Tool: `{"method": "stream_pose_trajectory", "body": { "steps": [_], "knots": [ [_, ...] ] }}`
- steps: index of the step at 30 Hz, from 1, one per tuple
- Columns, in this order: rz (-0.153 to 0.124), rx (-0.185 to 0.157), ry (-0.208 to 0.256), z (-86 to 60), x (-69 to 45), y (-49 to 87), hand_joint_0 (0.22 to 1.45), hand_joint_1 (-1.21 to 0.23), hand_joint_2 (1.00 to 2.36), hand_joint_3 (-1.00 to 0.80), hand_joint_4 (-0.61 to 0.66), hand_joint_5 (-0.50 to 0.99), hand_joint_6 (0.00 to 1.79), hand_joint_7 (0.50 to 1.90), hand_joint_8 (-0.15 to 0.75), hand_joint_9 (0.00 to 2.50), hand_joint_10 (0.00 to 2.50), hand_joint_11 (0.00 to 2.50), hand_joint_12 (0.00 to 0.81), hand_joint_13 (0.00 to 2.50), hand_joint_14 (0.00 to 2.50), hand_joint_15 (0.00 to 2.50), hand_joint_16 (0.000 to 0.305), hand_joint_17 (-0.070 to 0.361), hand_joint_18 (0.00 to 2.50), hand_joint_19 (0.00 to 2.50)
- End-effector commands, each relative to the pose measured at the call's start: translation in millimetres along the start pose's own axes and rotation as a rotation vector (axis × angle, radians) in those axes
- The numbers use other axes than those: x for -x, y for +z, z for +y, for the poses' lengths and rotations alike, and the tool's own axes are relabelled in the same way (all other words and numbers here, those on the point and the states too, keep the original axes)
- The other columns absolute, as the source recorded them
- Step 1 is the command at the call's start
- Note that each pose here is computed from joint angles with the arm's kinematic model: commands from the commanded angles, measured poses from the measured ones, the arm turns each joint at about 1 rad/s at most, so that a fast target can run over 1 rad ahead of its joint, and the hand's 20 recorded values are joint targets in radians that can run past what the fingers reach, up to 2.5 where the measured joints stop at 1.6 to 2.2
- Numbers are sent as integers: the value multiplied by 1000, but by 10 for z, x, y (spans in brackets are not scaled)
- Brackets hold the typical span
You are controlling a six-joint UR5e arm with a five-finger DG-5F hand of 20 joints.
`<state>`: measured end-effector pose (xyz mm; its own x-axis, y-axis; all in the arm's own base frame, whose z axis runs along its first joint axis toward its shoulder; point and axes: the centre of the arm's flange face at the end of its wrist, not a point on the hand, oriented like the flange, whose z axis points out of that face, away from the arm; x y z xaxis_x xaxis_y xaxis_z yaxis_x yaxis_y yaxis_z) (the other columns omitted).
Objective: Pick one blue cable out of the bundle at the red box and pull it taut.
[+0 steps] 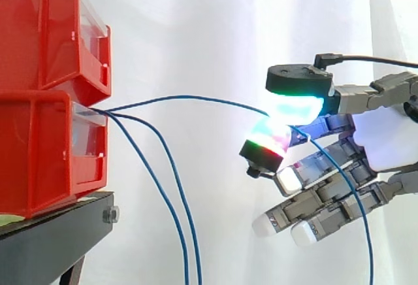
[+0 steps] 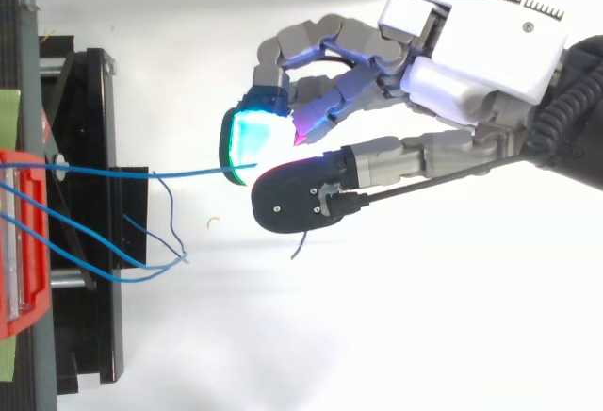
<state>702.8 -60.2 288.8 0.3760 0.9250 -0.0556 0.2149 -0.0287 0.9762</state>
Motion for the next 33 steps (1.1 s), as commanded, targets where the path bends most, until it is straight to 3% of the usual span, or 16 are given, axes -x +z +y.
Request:
{"method": "stream_pose_trajectory", "body": {
  "steps": [1, 12, 33],
  "knots": [
    [0, 1, 0, 0, -1, 1, 587, -566, 1005, -201, -113, -110, 859, 1136, 259, 981, 13, 645, 347, 474, 9, 224, 52, 118, 520, 371],
    [0, -1, 0, -1, 0, -1, 583, -478, 1007, -244, -102, -111, 854, 1137, 247, 971, 14, 645, 334, 447, 8, 230, 50, 111, 469, 389],
    [0, 1, 0, 0, -1, 1, 583, -478, 1010, -272, -67, -111, 846, 1144, 234, 964, 15, 662, 316, 437, 9, 232, 46, 103, 436, 392]
  ]
}}
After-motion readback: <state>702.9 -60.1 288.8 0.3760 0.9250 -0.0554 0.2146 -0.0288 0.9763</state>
